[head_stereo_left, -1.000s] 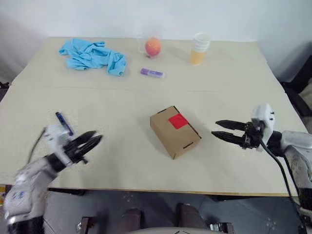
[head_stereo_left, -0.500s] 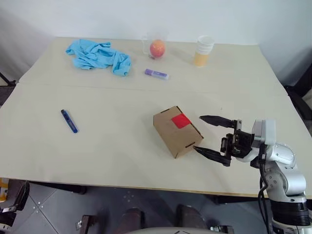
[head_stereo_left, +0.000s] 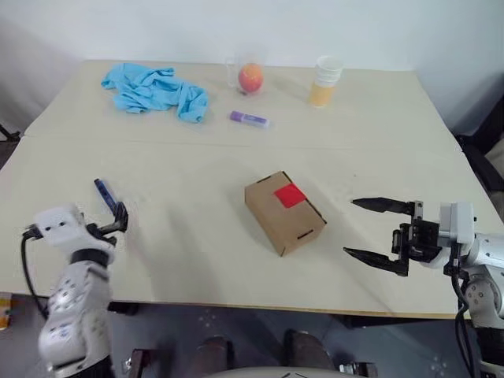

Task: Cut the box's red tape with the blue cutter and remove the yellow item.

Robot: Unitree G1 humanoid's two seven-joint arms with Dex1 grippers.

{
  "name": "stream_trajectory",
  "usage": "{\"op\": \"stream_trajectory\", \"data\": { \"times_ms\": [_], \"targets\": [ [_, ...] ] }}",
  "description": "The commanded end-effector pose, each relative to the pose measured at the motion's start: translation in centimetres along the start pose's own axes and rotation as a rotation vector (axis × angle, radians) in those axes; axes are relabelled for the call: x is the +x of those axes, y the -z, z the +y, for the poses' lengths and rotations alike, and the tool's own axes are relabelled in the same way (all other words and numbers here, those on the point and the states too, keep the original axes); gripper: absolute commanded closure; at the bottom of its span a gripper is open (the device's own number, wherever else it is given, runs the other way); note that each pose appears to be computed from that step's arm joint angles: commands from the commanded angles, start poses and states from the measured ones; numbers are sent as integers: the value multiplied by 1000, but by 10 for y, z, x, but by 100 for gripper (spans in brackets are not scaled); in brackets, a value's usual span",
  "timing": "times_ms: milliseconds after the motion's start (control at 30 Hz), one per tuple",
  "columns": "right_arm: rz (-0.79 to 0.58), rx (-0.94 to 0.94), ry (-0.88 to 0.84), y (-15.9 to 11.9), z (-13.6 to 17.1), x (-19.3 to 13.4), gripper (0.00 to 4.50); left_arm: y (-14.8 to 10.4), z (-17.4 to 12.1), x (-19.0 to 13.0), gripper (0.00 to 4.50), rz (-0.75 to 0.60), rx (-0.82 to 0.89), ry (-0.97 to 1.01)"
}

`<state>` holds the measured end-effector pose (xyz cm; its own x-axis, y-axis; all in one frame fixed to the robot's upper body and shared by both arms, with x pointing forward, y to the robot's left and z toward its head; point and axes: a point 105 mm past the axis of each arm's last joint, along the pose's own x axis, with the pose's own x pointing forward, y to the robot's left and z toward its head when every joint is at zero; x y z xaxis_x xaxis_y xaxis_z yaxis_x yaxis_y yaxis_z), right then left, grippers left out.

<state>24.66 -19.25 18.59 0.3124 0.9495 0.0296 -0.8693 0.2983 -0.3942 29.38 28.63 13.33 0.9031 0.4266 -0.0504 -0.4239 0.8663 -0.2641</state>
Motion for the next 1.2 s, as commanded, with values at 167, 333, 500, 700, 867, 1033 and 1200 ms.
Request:
{"op": "stream_trajectory", "data": {
  "times_ms": [167, 333, 500, 700, 867, 1033, 1200],
  "targets": [
    [1, -13, 7, -9, 3, -1, 0, 8, -2, 26, 2, 97, 43, -188],
    [-8, -6, 21, -11, 4, 4, 0, 17, -10, 44, 2, 213, 55, -200],
    [-20, 5, 20, -12, 8, 9, 0, 19, -13, 57, 2, 264, 58, -220],
    [-31, 4, 34, -16, 8, 11, 0, 31, -7, 62, 2, 354, 77, -271],
    [-25, -4, 48, -17, 8, 11, 0, 41, 1, 59, 91, 377, 35, -304],
    [-23, -7, 64, -17, 8, 11, 0, 52, 0, 55, 240, 426, 48, -301],
    [-25, -5, 71, -17, 9, 10, 0, 61, -1, 52, 386, 473, 68, -299]
  ]
}}
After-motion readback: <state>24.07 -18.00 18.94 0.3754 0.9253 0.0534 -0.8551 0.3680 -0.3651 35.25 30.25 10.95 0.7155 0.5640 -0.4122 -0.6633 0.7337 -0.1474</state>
